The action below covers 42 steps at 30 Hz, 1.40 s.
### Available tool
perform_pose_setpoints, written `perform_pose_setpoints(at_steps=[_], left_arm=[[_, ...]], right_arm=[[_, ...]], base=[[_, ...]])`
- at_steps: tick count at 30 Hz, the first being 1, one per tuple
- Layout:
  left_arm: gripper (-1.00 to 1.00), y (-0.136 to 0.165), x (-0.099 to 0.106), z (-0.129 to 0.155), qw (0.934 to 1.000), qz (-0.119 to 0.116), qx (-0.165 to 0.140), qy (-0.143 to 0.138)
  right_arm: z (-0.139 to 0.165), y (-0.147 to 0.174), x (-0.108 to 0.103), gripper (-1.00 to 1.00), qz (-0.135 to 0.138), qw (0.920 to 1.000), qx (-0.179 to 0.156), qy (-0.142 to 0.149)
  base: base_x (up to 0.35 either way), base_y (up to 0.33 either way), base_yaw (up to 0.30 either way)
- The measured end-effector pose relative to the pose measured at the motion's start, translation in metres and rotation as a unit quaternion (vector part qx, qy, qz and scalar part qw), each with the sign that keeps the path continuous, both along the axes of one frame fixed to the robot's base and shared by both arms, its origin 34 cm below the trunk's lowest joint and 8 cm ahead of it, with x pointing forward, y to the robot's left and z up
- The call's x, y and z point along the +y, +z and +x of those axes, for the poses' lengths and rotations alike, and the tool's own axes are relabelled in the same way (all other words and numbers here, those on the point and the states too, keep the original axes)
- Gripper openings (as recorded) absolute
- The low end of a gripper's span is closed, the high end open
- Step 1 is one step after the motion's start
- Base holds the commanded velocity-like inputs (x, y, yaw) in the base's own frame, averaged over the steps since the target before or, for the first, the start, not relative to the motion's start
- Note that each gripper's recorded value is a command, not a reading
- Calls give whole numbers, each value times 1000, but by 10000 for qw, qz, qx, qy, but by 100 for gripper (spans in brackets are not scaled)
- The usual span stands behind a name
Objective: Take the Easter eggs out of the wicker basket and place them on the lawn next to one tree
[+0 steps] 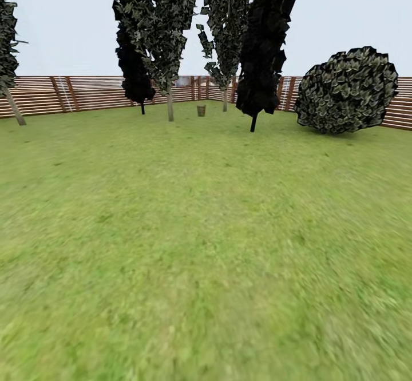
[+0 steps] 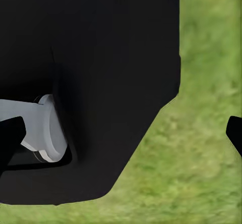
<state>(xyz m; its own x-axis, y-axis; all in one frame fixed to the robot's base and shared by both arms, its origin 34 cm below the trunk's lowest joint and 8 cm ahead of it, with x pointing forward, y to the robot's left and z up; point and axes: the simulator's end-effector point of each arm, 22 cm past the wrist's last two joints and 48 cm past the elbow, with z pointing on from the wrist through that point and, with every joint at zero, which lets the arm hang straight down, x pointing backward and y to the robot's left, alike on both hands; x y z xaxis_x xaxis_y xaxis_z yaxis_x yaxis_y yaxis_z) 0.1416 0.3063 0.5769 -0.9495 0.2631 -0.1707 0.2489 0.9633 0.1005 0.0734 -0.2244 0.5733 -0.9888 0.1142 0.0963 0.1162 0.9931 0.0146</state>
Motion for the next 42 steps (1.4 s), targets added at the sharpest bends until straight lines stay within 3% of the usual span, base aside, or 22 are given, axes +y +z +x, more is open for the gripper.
perform_pose_setpoints(at_steps=[42], left_arm=[[100, 0, 1, 0, 10000, 3, -6, 2]], right_arm=[[0, 0, 0, 100, 0, 10000, -3, 0]], base=[[340, 0, 0]])
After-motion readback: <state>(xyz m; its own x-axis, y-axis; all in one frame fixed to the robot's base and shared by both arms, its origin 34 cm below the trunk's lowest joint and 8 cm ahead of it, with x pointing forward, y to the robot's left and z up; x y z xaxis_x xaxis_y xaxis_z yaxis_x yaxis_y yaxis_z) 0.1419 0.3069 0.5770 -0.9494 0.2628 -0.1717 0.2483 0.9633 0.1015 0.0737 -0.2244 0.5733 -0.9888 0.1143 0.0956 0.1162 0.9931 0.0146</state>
